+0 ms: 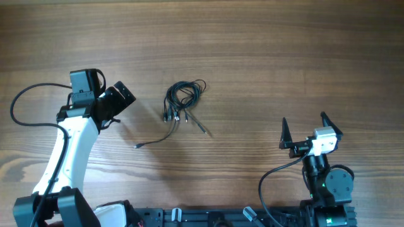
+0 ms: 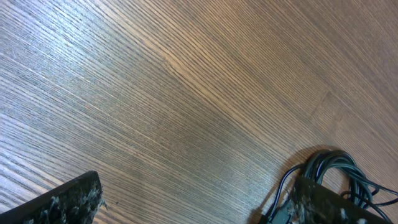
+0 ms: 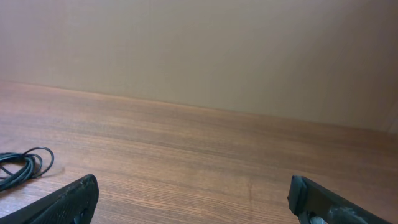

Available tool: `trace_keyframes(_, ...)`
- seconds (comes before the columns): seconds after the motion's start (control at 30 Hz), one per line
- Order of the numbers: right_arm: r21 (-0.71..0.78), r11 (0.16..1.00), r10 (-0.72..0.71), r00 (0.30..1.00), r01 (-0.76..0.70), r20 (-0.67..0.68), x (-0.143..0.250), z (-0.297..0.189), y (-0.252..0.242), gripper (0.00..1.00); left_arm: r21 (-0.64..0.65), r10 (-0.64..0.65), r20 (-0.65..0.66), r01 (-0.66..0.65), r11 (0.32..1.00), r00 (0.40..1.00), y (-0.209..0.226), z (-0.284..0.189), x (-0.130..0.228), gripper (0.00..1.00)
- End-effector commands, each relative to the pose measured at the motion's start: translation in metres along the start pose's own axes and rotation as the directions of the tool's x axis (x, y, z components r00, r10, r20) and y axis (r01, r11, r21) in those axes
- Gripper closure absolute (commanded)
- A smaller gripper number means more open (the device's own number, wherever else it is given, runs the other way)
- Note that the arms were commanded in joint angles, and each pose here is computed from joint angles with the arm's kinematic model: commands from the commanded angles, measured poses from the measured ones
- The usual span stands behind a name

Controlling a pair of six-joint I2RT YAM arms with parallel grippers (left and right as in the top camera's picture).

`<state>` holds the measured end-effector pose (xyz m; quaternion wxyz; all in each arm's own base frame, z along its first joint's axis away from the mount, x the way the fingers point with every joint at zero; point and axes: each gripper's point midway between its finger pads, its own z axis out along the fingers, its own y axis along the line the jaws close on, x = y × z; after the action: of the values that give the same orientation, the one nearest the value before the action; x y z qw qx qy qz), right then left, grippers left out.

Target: Untangle cables

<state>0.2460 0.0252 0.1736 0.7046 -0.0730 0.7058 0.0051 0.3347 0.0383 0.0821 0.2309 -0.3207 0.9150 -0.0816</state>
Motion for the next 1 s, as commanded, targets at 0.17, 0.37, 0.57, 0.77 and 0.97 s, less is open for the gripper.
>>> trace_keyframes(0.17, -0.014, 1.0, -0.009, 1.0, 0.009, 0.011, -0.002, 0.0, 0.002, 0.0, 0.011, -0.008, 0.027, 0.008, 1.0, 1.0, -0.003, -0.006, -0.008, 0.0)
trace_keyframes(0.37, -0.014, 1.0, -0.009, 1.0, 0.009, 0.011, -0.002, 0.0, 0.002, 0.0, 0.232, 0.03, -0.052, -0.017, 0.973, 0.998, -0.048, -0.007, 0.005, 0.0)
trace_keyframes(0.57, -0.014, 1.0, -0.009, 1.0, 0.009, 0.011, -0.002, 0.0, 0.002, 0.0, 0.329, 0.248, -0.127, -0.195, 0.924, 0.96, -0.113, 0.026, 0.067, 0.75)
trace_keyframes(0.77, -0.014, 1.0, -0.009, 1.0, 0.009, 0.011, -0.002, 0.0, 0.002, 0.0, 0.23, 0.245, -0.046, -0.229, 0.946, 0.968, -0.14, 0.066, 0.088, 0.51)
trace_keyframes(0.97, -0.014, 1.0, -0.009, 1.0, 0.009, 0.011, -0.002, 0.0, 0.002, 0.0, 0.147, 0.273, -0.116, -0.256, 0.955, 0.955, -0.121, 0.082, 0.111, 0.37)
